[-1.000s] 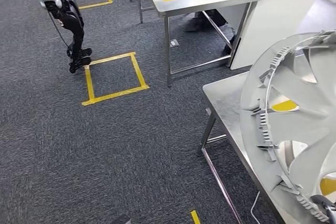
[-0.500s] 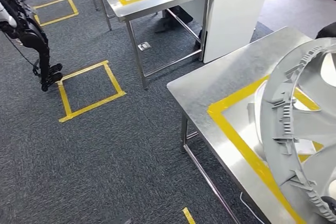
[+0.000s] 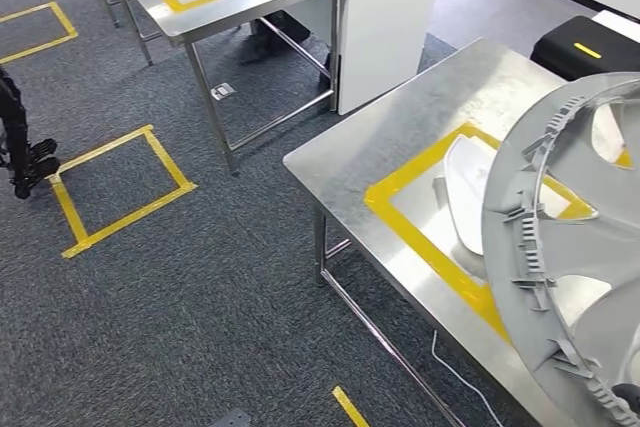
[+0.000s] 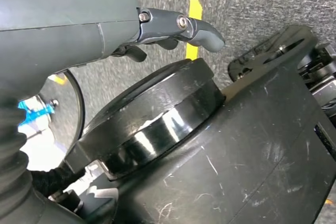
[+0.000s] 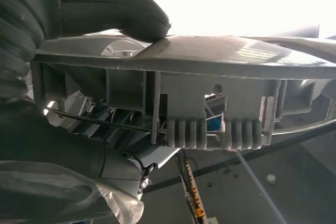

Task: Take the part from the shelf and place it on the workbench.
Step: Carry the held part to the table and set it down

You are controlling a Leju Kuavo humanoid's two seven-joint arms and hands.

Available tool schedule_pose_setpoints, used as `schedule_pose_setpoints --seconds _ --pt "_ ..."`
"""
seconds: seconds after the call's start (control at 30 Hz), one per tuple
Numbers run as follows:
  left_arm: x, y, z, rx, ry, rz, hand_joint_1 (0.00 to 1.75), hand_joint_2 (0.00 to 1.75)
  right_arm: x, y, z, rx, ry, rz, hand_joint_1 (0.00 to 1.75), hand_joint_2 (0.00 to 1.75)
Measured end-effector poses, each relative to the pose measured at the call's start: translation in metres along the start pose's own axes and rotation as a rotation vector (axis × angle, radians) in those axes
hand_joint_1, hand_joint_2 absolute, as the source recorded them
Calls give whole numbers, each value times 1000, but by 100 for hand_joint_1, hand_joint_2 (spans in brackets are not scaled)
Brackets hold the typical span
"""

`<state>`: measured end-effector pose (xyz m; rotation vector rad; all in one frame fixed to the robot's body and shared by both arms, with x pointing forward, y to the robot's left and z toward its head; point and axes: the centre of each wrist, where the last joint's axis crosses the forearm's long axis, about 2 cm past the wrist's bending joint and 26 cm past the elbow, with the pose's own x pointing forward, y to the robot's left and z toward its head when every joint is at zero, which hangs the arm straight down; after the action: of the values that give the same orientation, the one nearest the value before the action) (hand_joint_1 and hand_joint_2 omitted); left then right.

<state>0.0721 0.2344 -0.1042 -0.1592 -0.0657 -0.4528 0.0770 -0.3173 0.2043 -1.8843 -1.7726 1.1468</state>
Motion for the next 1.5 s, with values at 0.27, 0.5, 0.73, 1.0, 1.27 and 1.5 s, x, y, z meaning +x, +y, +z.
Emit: schedule_pose_setpoints --seconds 0.27,0.5,0.73,1.0,1.27,1.5 --pt "-2 2 0 5 5 -5 0 175 -1 0 1 5 6 5 175 175" --pt "2 4 1 5 -3 -5 0 175 -1 -1 2 10 11 9 175 175" --pt "0 1 0 4 1 -2 0 175 -1 -1 3 13 12 10 175 175" --pt "1 -3 0 -4 -1 0 0 175 -1 -2 5 27 19 8 175 175" --pt "1 -1 0 1 1 -2 0 175 -2 -1 8 41 28 15 175 175" --pt "0 0 0 2 2 0 0 175 -2 -1 9 45 42 17 175 175"
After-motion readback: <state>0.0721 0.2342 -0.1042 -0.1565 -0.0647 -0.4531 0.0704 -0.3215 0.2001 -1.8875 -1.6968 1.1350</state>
